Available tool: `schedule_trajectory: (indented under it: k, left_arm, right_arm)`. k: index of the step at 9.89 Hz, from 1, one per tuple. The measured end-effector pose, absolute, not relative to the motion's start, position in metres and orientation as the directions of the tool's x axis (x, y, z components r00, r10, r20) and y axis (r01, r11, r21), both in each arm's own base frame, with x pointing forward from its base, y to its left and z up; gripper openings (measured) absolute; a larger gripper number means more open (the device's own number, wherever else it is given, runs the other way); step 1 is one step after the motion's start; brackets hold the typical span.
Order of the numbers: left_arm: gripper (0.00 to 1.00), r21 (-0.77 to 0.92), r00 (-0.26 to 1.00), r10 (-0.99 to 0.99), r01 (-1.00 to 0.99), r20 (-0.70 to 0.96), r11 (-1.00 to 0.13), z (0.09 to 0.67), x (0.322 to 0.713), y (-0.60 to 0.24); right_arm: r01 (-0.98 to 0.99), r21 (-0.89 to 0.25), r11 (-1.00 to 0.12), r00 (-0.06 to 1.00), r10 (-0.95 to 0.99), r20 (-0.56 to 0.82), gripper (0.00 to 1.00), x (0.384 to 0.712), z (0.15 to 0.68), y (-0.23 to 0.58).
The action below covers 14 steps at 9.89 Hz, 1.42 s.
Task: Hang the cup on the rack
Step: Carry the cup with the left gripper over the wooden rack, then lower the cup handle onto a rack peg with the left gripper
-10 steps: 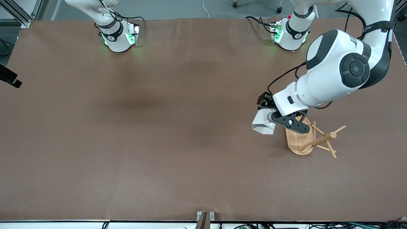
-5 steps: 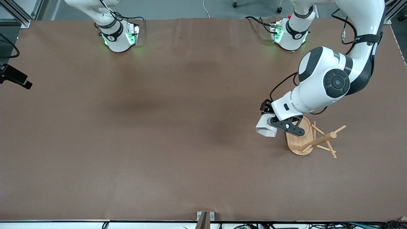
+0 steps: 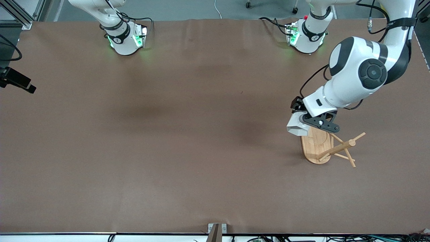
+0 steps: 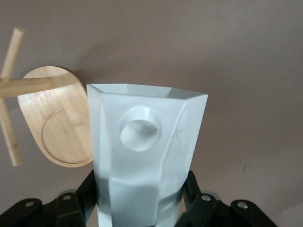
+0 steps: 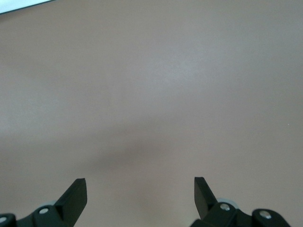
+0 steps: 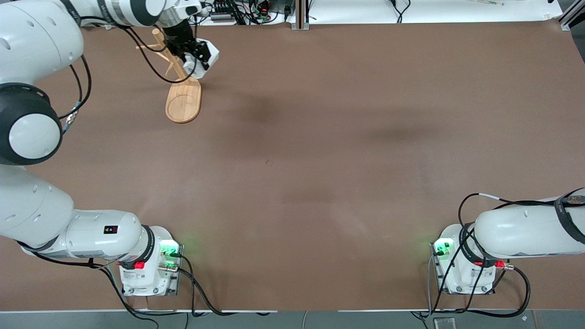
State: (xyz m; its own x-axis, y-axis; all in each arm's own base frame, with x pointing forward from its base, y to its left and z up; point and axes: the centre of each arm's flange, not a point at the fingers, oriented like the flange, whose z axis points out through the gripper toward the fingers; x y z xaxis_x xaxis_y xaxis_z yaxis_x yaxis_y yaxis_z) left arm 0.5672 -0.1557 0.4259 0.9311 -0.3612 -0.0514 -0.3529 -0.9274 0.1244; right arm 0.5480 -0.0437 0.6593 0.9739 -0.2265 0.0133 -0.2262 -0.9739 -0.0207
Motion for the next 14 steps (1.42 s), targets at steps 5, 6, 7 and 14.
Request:
schedule_trajectory:
  k: [5, 6, 7, 14]
  left_arm:
    - [0.74, 0.116, 0.902, -0.43, -0.43, 0.028, -0.895, 0.404, 0.583, -0.141]
    - [0.74, 0.118, 0.904, -0.427, -0.427, 0.027, -0.896, 0.4, 0.585, -0.139]
    - [0.74, 0.117, 0.907, -0.42, -0.419, 0.025, -0.9, 0.397, 0.587, -0.133]
    - [0.74, 0.107, 0.909, -0.412, -0.417, 0.062, -0.903, 0.408, 0.599, -0.108]
  right_arm:
    - [-0.226, -0.019, -0.974, 0.974, -0.226, 0.0, 1.0, 0.547, 0.658, -0.044]
    - [-0.226, -0.018, -0.974, 0.974, -0.226, -0.004, 1.0, 0.546, 0.658, -0.043]
    - [-0.226, -0.018, -0.974, 0.974, -0.226, -0.007, 1.0, 0.546, 0.657, -0.043]
    - [-0.226, -0.018, -0.974, 0.974, -0.226, -0.007, 1.0, 0.546, 0.657, -0.044]
